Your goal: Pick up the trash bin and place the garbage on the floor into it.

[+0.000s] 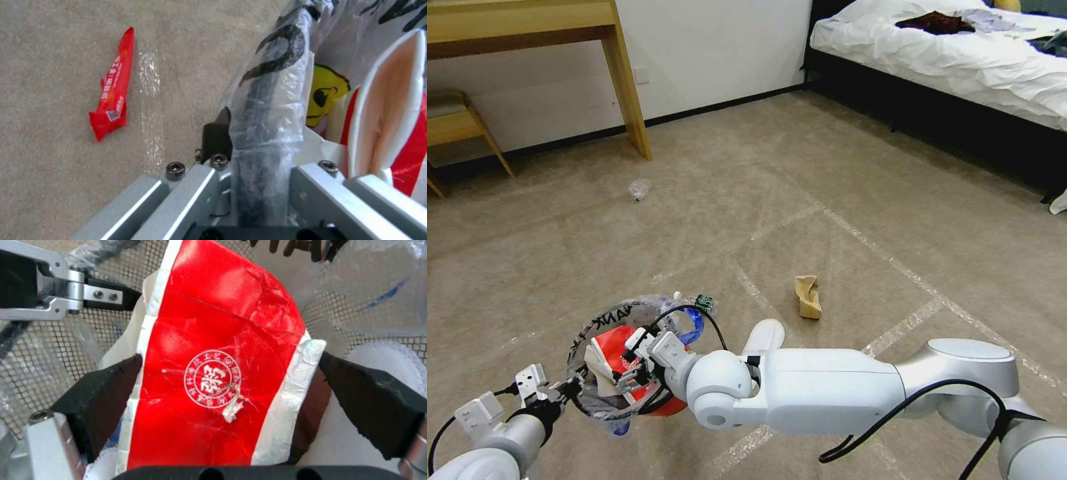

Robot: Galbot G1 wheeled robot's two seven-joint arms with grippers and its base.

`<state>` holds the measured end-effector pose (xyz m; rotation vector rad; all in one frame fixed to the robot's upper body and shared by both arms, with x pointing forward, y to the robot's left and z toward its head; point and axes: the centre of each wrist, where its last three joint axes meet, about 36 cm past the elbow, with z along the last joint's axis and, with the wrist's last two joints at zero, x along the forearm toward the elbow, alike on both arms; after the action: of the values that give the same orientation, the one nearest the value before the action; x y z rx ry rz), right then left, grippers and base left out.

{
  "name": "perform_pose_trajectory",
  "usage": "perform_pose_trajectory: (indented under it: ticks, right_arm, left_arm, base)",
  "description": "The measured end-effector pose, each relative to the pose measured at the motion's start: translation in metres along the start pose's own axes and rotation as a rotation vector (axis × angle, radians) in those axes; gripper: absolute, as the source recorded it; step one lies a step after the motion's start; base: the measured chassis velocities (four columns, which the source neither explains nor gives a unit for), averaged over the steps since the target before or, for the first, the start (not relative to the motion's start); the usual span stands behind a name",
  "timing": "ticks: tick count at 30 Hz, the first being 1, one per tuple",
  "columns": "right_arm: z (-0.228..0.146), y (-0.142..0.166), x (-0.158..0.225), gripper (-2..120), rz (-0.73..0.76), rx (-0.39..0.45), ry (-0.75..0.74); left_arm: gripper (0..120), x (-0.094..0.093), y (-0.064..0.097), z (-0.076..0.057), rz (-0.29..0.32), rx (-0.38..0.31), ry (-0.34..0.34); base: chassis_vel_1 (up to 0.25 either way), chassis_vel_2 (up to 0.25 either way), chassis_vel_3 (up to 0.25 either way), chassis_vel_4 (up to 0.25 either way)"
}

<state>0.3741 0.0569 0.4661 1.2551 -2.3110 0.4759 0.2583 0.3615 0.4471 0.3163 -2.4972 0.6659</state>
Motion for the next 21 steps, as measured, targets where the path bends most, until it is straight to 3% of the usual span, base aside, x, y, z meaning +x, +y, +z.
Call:
perform_pose_trajectory:
  ticks: [6, 21]
  right_arm:
    - [-0.0019, 0.0021, 0.0018, 98, -0.004, -0.003, 0.003]
    - [-0.0013, 0.0042, 0.0038, 44, -0.008, -0.004, 0.005]
  left_arm:
    - [1, -0.0018, 0.0010, 0.0009, -0.002, 0.004, 0.003]
    - [1, -0.0053, 0.0023, 0.0033, -0.003, 0.009, 0.012]
  base:
    - [0.000, 0.000, 0.000, 0.000]
    - [0.000, 0.000, 0.000, 0.000]
